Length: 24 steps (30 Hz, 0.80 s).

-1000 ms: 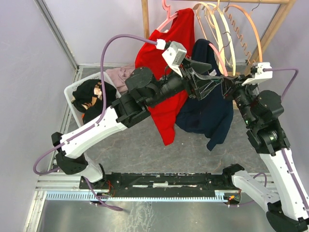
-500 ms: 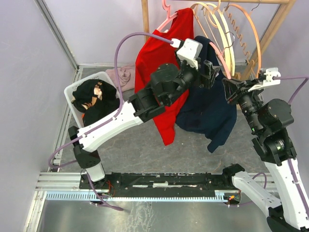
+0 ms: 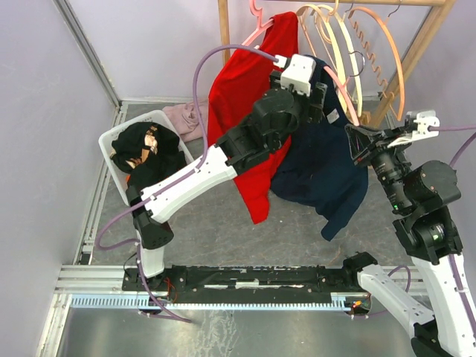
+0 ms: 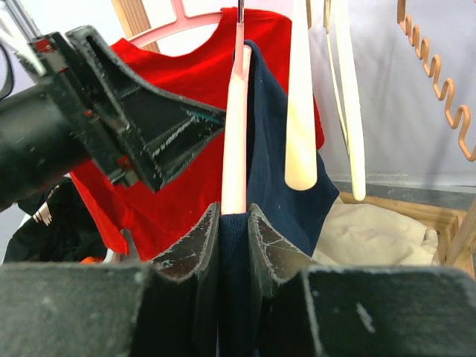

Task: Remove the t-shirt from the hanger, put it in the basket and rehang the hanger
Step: Remove the T-shirt from the clothesline.

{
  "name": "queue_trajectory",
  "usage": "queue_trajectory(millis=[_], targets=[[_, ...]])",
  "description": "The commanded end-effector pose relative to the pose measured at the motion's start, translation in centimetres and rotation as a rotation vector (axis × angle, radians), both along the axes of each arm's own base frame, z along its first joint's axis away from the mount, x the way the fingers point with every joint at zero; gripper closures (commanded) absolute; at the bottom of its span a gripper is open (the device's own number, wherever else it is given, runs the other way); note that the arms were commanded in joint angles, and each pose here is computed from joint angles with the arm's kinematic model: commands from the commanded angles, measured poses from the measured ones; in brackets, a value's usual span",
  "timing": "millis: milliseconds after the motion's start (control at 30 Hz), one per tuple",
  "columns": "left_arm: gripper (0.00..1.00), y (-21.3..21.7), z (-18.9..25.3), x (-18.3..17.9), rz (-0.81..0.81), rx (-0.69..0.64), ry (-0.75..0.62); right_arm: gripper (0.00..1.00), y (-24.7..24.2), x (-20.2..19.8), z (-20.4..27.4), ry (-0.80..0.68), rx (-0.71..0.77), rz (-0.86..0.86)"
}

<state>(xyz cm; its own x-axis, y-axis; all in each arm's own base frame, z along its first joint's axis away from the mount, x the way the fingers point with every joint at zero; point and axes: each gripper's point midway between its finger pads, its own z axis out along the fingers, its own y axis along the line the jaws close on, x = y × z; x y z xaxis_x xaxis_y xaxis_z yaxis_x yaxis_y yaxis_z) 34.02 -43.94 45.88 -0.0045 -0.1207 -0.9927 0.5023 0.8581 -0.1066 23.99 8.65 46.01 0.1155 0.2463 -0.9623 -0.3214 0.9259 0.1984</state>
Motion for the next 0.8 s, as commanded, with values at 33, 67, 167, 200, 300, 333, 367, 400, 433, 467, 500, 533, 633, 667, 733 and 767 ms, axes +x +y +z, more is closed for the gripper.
queue_trajectory(millis=[33,67,167,200,300,333,367,400,433,467,500,533,633,667,733,767], targets=[[0.23,2.0,3.1,2.1,0.048,-0.091,-0.044,0.99,-0.5,-2.4,5.0,-0.169,0.064,0.022],[0.23,2.0,3.3,2.3,0.048,-0.096,-0.05,0.99,-0.5,-2.5,5.0,-0.169,0.063,0.022],[0.24,1.7,3.2,2.9,0.043,-0.094,-0.049,0.99,-0.6,-2.6,4.8,-0.167,0.064,0.021],[0.24,1.5,3.2,3.0,0.032,-0.095,-0.046,0.99,-0.6,-2.7,4.8,-0.167,0.064,0.022],[0.24,0.6,3.1,2.8,-0.013,-0.104,-0.043,0.99,-0.6,-2.8,4.8,-0.167,0.063,0.023],[0.24,0.2,3.1,2.6,-0.036,-0.109,-0.042,0.99,-0.6,-2.8,4.8,-0.167,0.062,0.022],[0.24,0.1,3.2,2.3,-0.055,-0.119,-0.041,0.99,-0.6,-2.8,4.8,-0.168,0.062,0.022],[0.24,-0.2,3.0,2.1,-0.075,-0.121,-0.037,0.99,-0.6,-2.8,4.8,-0.169,0.062,0.024],[0.24,-0.4,3.0,1.9,-0.092,-0.129,-0.035,0.99,-0.6,-2.9,4.9,-0.17,0.062,0.025],[0.24,-0.6,2.9,1.7,-0.107,-0.135,-0.033,0.99,-0.6,-2.8,4.8,-0.17,0.06,0.026],[0.24,-0.7,2.9,1.5,-0.115,-0.141,-0.034,0.99,-0.5,-2.9,4.9,-0.172,0.06,0.028],[0.24,-0.7,3.0,1.5,-0.12,-0.148,-0.037,0.99,-0.5,-2.9,4.9,-0.173,0.06,0.028],[0.24,-1.0,3.1,1.5,-0.127,-0.152,-0.042,0.99,-0.5,-3.0,4.9,-0.176,0.059,0.033],[0.24,-1.2,3.2,1.5,-0.132,-0.151,-0.042,0.99,-0.5,-3.0,4.9,-0.175,0.058,0.033],[0.24,-1.4,3.3,1.5,-0.14,-0.156,-0.042,0.99,-0.6,-3.2,4.9,-0.178,0.056,0.032],[0.24,-1.3,3.5,1.5,-0.137,-0.162,-0.045,0.99,-0.6,-3.2,4.9,-0.179,0.055,0.031]])
